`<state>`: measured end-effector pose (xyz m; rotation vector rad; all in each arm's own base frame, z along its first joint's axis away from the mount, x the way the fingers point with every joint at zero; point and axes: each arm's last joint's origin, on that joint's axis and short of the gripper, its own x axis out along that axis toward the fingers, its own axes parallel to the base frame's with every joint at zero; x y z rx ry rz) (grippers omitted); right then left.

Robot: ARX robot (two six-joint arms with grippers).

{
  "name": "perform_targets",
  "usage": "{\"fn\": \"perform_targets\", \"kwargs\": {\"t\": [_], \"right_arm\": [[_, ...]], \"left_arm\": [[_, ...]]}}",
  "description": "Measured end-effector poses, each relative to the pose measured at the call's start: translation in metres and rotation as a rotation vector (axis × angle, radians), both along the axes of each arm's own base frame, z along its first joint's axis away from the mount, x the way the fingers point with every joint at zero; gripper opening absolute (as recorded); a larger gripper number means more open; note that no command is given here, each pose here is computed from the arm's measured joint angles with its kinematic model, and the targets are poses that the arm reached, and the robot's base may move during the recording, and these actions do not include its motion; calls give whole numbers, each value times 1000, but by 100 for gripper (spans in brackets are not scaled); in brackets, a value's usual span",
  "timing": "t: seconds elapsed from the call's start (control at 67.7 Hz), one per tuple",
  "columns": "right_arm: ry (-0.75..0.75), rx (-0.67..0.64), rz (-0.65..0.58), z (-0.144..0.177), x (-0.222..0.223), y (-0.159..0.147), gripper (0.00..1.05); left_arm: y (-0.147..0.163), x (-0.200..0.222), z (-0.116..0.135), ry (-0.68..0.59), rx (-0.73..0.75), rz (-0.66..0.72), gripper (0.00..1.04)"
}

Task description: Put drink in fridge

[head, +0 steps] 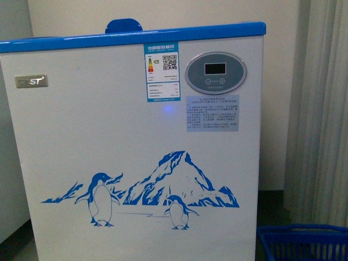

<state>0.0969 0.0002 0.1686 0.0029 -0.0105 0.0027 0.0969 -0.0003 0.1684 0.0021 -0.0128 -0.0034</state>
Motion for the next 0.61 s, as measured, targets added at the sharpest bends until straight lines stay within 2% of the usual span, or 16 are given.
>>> {"fn": "perform_targets", "kwargs": {"t": [0.399,0.428,0.473,0.517,0.606], "right_arm": [[2,0,-2,0,0,0,97],[98,26,-72,-2,1,-1,97],[359,68,-237,0,3,-6,97],[544,71,-355,-3,8,-13,97],[729,99,-461,-17,21,-27,97]], "left_arm": [[0,0,0,2,0,0,97],[0,0,0,2,0,0,97],[0,0,0,3,0,0,97],[0,0,0,2,0,0,97],[0,0,0,2,0,0,97]]}}
